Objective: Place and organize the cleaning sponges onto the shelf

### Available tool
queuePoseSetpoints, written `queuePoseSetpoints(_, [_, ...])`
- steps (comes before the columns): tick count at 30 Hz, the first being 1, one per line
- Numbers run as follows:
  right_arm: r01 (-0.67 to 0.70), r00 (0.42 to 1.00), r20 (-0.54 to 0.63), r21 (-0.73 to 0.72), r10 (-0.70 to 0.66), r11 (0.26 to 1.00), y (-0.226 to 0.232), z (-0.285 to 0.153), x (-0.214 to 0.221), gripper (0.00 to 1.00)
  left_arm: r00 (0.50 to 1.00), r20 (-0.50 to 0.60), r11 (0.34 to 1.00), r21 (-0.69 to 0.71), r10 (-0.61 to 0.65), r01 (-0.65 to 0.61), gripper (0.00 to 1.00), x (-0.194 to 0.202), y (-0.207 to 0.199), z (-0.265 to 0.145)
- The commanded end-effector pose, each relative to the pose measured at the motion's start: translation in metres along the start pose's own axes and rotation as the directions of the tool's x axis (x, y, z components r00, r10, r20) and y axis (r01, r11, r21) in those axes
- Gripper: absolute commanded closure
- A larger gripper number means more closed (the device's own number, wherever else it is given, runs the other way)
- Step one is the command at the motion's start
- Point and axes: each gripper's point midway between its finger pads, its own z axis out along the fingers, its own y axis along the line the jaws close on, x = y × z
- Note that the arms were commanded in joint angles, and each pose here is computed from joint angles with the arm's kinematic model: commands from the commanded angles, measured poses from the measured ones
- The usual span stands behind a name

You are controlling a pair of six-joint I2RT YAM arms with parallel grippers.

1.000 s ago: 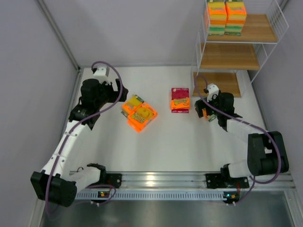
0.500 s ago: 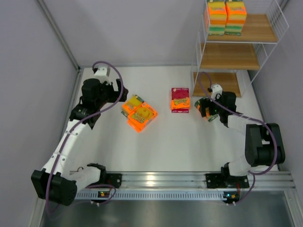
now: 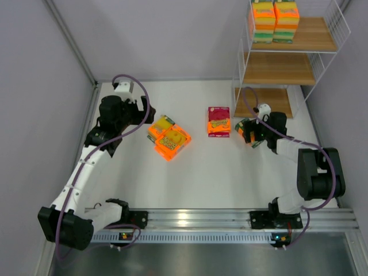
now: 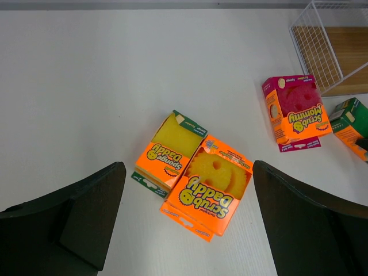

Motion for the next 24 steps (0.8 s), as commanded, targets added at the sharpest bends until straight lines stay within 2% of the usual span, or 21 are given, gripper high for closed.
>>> queuePoseSetpoints(1, [-0.019,1.000,0.014,0.018,0.019,1.000,-0.009,0.000,-0.011,0.04,0.999,0.030,1.000,0.005,0.022,-0.022,0.02,-0.006,-0.001,0.000])
queuePoseSetpoints(9, [-0.059,0.998,-0.009,0.055,0.059,0.997,-0.011,-0.005,-0.002,0.23,0.999,0.047,1.000,0.008,0.023,-0.023,0.02,-0.010,-0.002,-0.004])
queuePoseSetpoints(13, [-0.112,0.994,-0.003,0.118,0.113,0.987,-0.019,-0.006,0.000,0.27,0.998,0.053,1.000,0.006,0.023,-0.024,0.02,-0.012,-0.002,-0.006])
queuePoseSetpoints(16, [-0.179,0.983,0.057,0.142,0.172,0.974,-0.020,-0.014,-0.011,0.32,0.998,0.060,1.000,0.001,0.025,-0.025,0.02,-0.013,-0.002,-0.008])
queuePoseSetpoints(18, [-0.249,0.963,0.146,0.143,0.229,0.958,-0.020,-0.020,-0.027,0.35,0.998,0.060,1.000,0.001,0.025,-0.025,0.02,-0.013,-0.001,-0.009])
queuePoseSetpoints(21, [-0.262,0.949,0.222,0.150,0.225,0.953,-0.021,-0.028,-0.044,0.29,0.998,0.061,1.000,0.000,0.024,-0.024,0.02,-0.013,-0.001,-0.009])
queuePoseSetpoints(24, [-0.279,0.939,0.252,0.169,0.232,0.945,-0.026,-0.028,-0.053,0.28,0.998,0.057,1.000,0.011,0.022,-0.023,0.02,-0.012,-0.004,-0.008])
